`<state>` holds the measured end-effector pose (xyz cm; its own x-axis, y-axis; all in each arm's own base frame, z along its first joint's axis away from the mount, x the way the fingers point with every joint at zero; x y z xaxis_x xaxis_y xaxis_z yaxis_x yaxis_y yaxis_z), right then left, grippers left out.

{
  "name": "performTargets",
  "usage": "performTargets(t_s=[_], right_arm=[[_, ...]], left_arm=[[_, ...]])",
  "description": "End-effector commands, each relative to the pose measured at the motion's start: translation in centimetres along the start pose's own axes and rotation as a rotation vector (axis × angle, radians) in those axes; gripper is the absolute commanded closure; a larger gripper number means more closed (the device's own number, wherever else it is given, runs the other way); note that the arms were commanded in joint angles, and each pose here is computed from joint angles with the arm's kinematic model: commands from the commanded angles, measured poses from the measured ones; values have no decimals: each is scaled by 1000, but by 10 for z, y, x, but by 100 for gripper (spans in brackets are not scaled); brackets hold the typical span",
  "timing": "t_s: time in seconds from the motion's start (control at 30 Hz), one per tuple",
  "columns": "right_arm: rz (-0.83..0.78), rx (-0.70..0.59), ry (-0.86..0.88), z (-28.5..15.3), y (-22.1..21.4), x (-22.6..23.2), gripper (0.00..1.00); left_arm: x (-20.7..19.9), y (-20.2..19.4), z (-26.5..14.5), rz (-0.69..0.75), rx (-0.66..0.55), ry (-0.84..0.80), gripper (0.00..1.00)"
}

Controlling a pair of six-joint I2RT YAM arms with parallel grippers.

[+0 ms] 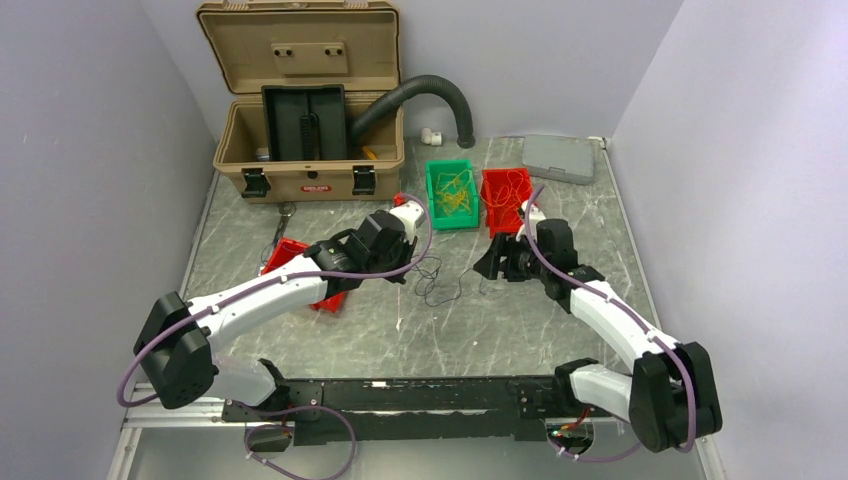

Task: Untangle the cables

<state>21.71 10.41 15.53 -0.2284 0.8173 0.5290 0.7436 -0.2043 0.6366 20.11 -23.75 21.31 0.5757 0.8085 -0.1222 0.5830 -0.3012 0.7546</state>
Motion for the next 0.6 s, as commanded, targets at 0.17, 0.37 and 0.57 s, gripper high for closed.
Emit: performTargets(t_s=[0.17, 0.37, 0.57], right_arm=[[-19, 45, 62, 25, 5, -3, 29], [8, 62, -11, 43, 1, -16, 31], [40, 124, 24, 64, -14, -18, 35]], left_arm=[[-3, 11, -5, 11, -33, -13, 100], [-3, 12, -7, 13, -33, -8, 100], [0, 10, -8, 14, -30, 14, 100]])
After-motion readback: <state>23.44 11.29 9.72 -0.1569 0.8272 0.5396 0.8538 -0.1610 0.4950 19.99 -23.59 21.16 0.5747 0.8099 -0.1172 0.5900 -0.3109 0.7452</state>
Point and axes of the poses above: each gripper's point midway between its finger pads, its own z axis out along the fingers, its own x axis along the line the jaws close on, y = z × x, the point moved 9 cm from there along -z, back along the fingers, and after that the axes turned 3 degrees about z, right-handed, at the moved point
